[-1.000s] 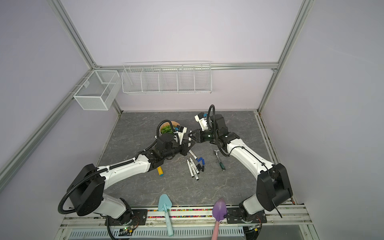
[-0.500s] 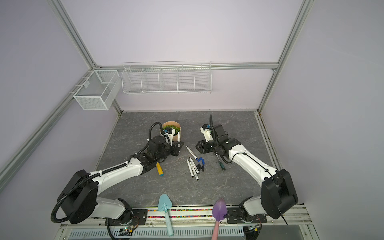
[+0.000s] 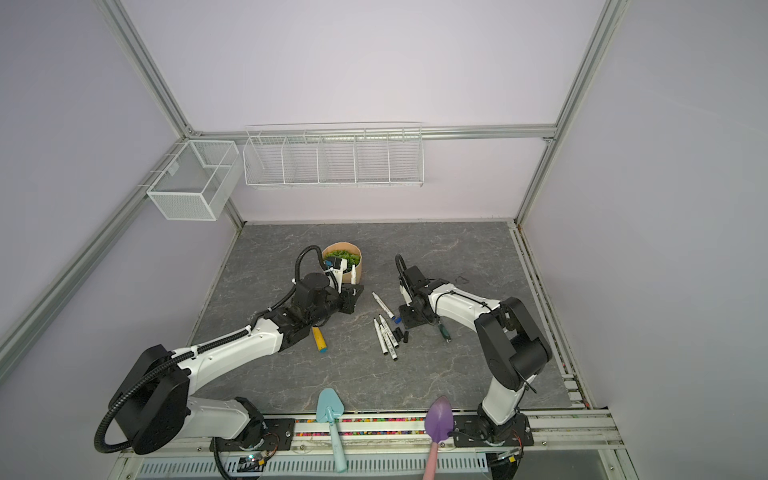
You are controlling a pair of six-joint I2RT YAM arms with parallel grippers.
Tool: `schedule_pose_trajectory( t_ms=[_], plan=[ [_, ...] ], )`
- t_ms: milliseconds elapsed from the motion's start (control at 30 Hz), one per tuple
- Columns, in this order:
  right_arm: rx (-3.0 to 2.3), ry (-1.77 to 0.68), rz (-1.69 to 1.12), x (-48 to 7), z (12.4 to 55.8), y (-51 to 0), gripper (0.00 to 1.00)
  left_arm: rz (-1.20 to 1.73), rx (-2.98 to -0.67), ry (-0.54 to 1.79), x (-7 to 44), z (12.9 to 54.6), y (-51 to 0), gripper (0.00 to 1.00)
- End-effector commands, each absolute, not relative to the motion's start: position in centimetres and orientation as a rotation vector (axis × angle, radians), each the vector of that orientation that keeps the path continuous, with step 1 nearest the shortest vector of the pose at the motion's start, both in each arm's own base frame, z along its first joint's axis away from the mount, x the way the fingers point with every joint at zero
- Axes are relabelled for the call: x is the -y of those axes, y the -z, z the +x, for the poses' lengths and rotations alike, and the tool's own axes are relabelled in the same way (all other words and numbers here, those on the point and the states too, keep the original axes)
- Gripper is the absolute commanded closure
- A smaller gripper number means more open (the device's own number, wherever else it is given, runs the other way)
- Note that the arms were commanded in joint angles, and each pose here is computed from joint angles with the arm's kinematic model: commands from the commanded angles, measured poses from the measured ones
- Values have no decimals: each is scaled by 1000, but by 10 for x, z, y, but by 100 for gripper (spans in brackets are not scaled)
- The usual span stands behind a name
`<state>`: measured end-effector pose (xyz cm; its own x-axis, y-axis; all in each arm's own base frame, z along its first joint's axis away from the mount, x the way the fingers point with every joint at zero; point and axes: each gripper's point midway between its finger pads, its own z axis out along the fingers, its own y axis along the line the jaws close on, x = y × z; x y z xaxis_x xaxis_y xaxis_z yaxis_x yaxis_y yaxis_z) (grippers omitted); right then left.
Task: Insert the pens into the pen caps
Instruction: 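Move the right gripper down to the blue caps and grasp one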
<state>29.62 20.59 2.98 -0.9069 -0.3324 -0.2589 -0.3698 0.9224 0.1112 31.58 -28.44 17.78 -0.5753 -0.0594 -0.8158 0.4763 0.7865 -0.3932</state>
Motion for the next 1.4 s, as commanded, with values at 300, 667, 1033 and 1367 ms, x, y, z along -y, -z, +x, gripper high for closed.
schedule_pose_trajectory(
  t_ms=[300,667,1033,1367],
  plan=[
    [-2882,-69,-642,-208,295,-11,64,335,-2077,728,281,313,-174,100],
    [-2887,42,-668,-207,303,-2,66,356,-2085,747,284,309,-173,100],
    [-2852,117,-696,-207,318,-5,62,349,-2098,778,289,309,-169,100],
    [-2898,92,-715,-203,292,5,72,397,-2117,778,295,304,-169,100]
  ],
)
